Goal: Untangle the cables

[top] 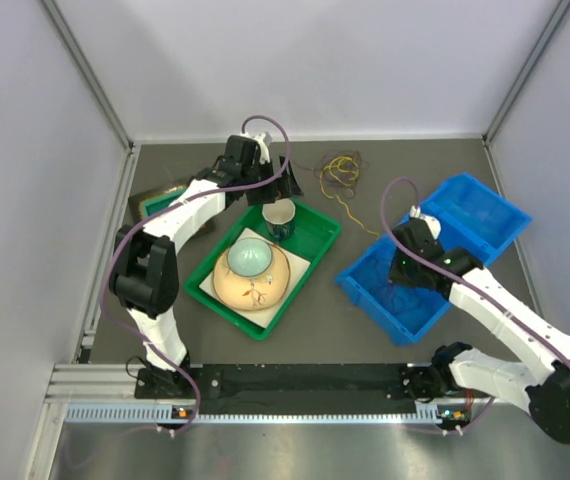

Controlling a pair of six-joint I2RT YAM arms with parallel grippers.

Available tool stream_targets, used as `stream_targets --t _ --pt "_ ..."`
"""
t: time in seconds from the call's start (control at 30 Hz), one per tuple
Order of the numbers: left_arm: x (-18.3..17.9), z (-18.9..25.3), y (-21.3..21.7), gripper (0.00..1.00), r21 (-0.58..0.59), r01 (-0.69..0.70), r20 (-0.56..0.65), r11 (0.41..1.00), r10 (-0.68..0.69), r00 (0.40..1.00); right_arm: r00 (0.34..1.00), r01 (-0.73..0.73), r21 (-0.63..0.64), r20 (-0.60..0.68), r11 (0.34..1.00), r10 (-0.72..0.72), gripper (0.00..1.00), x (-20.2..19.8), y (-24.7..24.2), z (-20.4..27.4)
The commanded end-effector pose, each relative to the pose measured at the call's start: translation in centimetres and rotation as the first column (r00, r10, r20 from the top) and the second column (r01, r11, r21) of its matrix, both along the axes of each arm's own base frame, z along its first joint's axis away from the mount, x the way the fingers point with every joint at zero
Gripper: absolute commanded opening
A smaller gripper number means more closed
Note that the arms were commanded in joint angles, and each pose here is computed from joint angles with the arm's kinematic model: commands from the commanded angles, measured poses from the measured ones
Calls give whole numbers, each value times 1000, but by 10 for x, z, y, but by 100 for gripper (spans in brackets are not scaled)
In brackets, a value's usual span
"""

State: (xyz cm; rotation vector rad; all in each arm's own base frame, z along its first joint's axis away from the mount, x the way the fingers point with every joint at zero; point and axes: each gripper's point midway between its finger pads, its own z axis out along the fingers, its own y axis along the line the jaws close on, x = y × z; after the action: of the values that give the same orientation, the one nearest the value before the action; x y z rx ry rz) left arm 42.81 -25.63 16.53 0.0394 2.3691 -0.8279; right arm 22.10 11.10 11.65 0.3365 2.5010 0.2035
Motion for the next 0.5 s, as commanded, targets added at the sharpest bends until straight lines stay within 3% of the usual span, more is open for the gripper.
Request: stream_targets --t 0.0,0.03,0.07,0.17,0.27,0.47 --pt "1 15 -1 99 -17 5 44 1000 -5 999 998 30 -36 63 999 -27 11 10 -5 11" --pt "1 14 -1 99 -15 5 43 1000 -4 999 996 32 -38 82 999 -29 23 11 -6 18" --pt "1 14 -1 99 -15 8 42 1000 -8 999 994 38 -42 105 998 -33 46 13 -9 27" --pt "1 16 -4 99 -25 22 48 999 -21 999 985 35 -33 173 999 -29 71 15 -13 61" --pt "-3 21 -11 99 -11 58 77 998 -57 995 977 19 -5 210 1000 -18 76 12 -12 83" --pt "-3 26 -17 99 15 67 105 998 -68 992 949 36 12 312 999 -38 74 22 -15 119"
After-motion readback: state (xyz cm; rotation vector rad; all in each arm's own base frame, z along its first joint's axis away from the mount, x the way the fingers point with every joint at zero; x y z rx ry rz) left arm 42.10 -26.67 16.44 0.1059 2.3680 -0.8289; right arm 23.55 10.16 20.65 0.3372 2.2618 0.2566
